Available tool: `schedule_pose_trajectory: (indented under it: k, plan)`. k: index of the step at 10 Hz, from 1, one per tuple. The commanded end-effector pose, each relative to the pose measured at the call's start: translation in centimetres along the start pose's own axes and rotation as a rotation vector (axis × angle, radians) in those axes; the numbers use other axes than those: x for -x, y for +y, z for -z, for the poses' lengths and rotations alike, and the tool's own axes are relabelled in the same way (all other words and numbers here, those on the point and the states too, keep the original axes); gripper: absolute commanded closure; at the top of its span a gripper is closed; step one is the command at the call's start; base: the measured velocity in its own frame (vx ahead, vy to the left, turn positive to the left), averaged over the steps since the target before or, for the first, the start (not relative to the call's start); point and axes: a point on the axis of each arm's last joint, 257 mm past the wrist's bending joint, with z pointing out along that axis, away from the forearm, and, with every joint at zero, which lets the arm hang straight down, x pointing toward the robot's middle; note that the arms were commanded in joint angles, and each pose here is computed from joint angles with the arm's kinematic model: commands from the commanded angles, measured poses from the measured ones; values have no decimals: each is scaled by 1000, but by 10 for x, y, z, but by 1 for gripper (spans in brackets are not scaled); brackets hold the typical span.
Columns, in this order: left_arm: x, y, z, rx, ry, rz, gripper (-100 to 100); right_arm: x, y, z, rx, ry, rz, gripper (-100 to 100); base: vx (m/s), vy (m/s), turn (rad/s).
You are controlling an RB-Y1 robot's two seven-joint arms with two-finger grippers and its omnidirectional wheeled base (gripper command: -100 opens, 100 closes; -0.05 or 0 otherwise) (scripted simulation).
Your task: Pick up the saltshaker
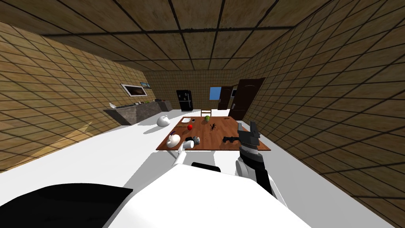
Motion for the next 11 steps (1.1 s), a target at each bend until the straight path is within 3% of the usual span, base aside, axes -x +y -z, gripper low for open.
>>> schedule_pose_trajectory:
  k: [1,2,3,6,7,11]
  plan:
    - [0,0,0,0,0,0,-100,0,0,0,0,0,0,0,0,0,0]
    - [-1,1,-1,2,1,2,0,0,0,0,0,0,0,0,0,0,0]
    - [3,5,-5,1,1,4,-100,0,0,0,0,0,0,0,29,0,-21]
    - [6,9,-9,1,-1,6,-100,0,0,0,0,0,0,0,51,2,-16]
    - [6,8,-9,-1,0,5,100,0,0,0,0,0,0,0,0,0,0]
    - [2,7,-9,-4,8,5,100,0,0,0,0,0,0,0,0,0,0]
